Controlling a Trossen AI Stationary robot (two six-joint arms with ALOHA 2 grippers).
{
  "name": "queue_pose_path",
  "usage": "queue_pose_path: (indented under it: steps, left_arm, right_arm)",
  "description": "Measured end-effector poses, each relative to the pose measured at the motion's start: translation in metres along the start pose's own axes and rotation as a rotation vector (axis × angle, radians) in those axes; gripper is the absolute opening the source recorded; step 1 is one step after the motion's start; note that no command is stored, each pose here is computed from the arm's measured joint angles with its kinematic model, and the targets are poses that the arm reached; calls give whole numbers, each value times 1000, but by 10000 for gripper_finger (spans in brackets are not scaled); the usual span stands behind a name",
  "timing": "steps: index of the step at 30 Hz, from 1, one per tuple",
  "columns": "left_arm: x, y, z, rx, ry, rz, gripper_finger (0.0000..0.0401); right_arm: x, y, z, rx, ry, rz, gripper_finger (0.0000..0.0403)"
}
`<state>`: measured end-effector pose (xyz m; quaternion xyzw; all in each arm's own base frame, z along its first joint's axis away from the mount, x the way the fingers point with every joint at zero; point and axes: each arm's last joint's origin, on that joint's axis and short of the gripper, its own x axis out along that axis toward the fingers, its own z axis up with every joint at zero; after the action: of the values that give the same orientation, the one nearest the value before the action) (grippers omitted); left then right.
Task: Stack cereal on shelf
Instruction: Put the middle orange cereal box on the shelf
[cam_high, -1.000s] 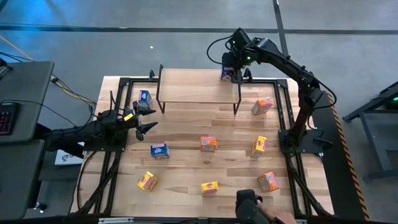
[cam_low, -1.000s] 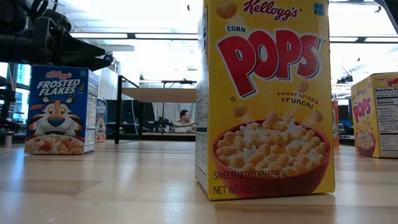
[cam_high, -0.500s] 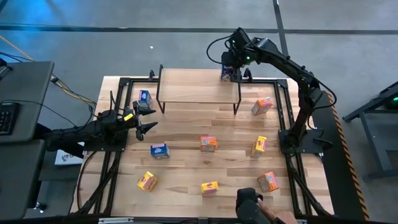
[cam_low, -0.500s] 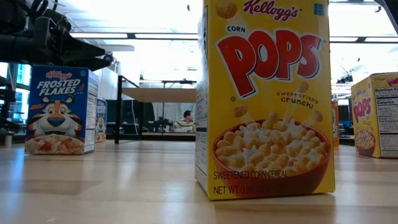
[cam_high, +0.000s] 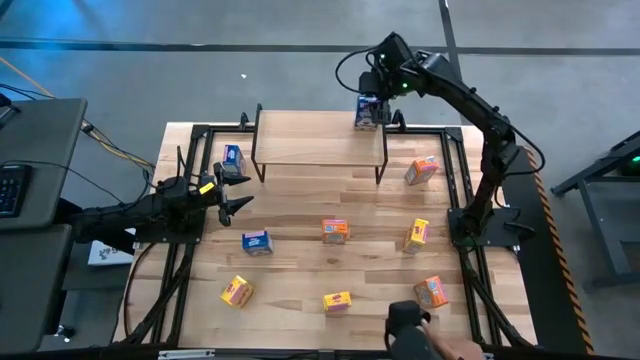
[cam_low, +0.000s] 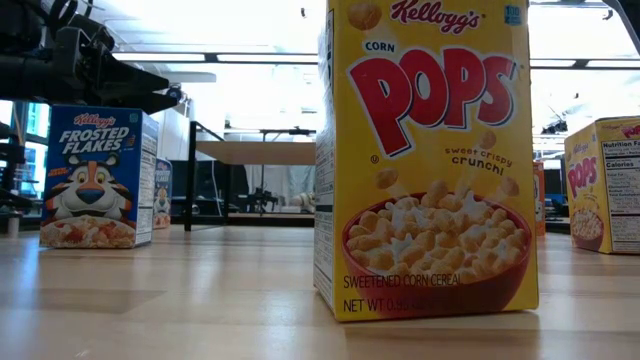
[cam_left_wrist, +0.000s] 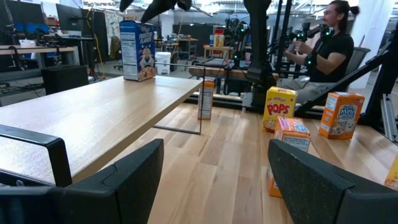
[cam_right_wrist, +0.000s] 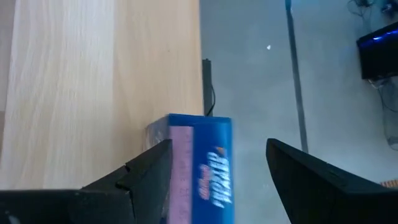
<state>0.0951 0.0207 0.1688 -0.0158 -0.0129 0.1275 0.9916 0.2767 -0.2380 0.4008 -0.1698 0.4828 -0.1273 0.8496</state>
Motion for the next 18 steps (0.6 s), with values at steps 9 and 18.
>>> queue_pose_path:
  steps: [9,18]
  left_arm:
    - [0,0,0,0,0,0,281]
    - [0,0,0,0,0,0,281]
  right_arm:
    - [-45,-7,10,92,-57,-48,252]
    - [-106,10,5,232,-121,79,252]
